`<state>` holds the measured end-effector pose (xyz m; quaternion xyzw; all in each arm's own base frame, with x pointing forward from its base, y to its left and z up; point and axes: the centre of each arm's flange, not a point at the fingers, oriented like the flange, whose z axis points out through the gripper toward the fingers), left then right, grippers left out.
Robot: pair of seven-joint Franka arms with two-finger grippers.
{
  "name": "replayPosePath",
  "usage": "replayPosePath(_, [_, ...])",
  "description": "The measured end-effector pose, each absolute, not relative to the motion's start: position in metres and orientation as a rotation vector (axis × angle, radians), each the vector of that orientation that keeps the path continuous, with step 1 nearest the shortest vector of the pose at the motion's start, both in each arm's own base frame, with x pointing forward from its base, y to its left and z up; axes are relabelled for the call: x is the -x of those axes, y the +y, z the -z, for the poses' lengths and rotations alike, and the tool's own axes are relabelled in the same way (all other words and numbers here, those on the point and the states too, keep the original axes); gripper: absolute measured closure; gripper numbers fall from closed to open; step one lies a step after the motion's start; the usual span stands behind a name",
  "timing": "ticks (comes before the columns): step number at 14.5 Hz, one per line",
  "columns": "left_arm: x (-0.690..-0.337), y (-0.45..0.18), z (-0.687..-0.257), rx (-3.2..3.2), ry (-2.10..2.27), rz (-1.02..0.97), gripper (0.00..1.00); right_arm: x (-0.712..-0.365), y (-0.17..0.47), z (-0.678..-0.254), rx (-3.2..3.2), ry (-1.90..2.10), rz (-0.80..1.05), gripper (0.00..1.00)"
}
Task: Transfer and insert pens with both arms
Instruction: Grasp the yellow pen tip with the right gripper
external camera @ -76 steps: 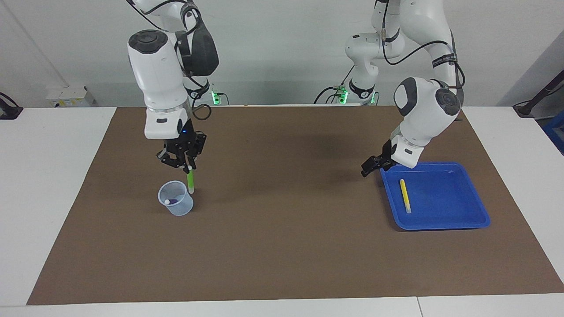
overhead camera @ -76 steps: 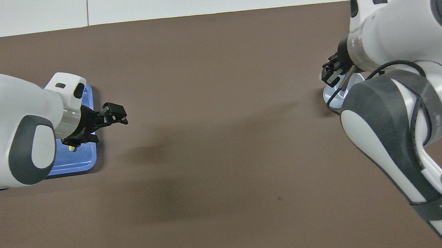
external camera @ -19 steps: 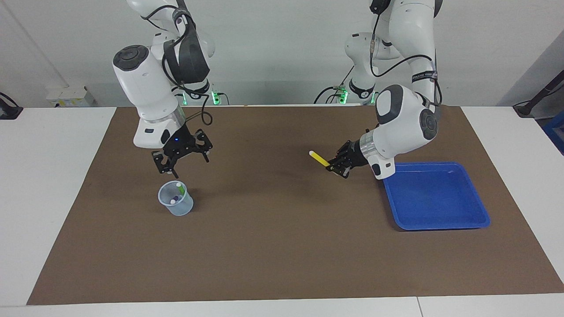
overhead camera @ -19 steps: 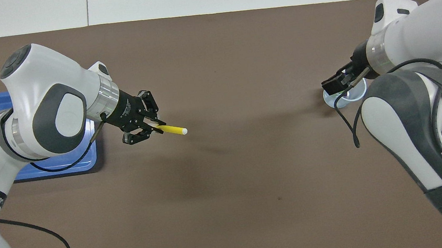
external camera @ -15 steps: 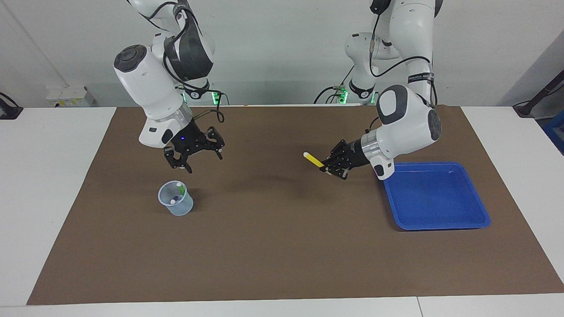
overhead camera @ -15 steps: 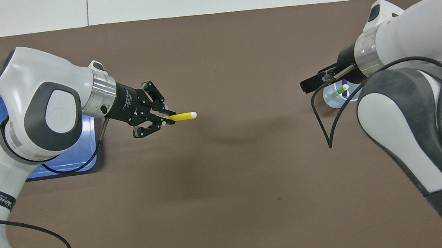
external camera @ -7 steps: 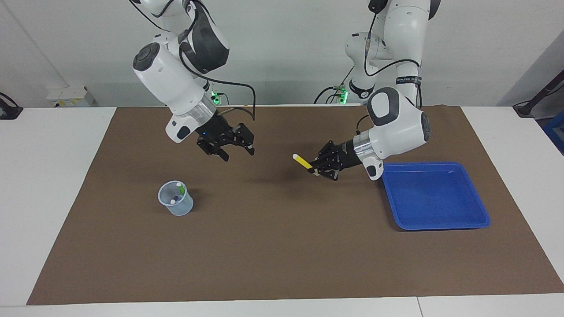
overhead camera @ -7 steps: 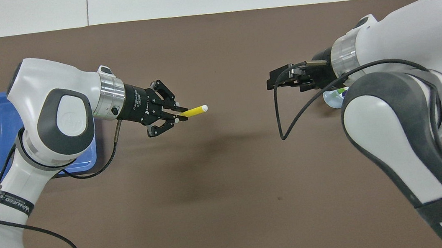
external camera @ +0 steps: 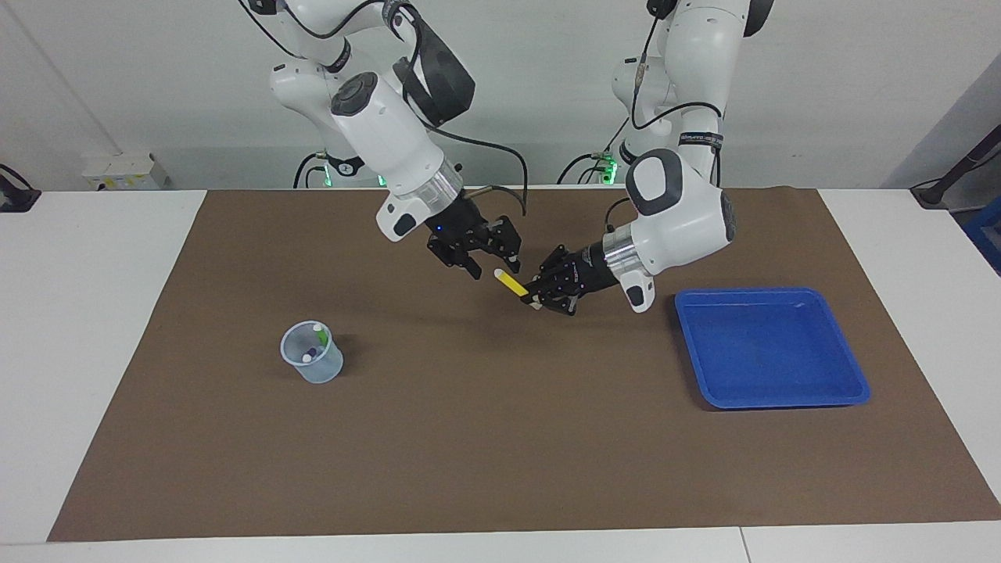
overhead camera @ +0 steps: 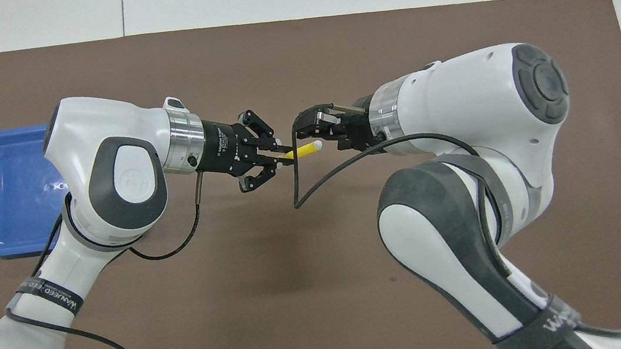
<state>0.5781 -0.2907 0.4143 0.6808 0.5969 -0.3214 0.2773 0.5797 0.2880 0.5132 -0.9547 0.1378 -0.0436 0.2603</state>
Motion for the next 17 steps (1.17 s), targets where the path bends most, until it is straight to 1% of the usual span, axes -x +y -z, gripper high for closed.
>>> replayPosePath(1, [-0.578, -0.291, -0.414, -1.827, 1.603, 0.862, 0.83, -0.581, 0.286, -0.513, 2.585, 0.378, 0.120, 0.26])
replayPosePath(2, [-0.578, -0.291, -0.414, -1.827, 1.603, 0.861, 0.83, -0.581, 0.286, -0.513, 2.585, 0.378, 0.120, 0.26])
replayPosePath(6, [-0.579, -0.290, -0.415, -1.823, 1.605, 0.855, 0.83, -0.578, 0.289, -0.508, 2.591, 0.372, 0.106, 0.33])
replayPosePath(11, [-0.579, -0.290, -0.416, -1.822, 1.605, 0.853, 0.83, -0.578, 0.291, -0.504, 2.595, 0.371, 0.097, 0.36])
replayPosePath(13, [-0.579, -0.290, -0.416, -1.821, 1.605, 0.853, 0.83, -0.575, 0.297, -0.501, 2.598, 0.359, 0.088, 0.41])
replayPosePath(14, [-0.579, -0.290, -0.416, -1.821, 1.606, 0.854, 0.83, -0.574, 0.300, -0.500, 2.600, 0.353, 0.084, 0.41])
replayPosePath(15, [-0.579, -0.290, -0.416, -1.820, 1.607, 0.854, 0.83, -0.573, 0.302, -0.499, 2.601, 0.351, 0.080, 0.44])
replayPosePath(16, [-0.579, -0.290, -0.416, -1.820, 1.607, 0.854, 0.83, -0.574, 0.302, -0.498, 2.602, 0.351, 0.079, 0.44])
replayPosePath(17, [-0.579, -0.290, -0.416, -1.820, 1.607, 0.854, 0.83, -0.574, 0.302, -0.497, 2.602, 0.351, 0.077, 0.47])
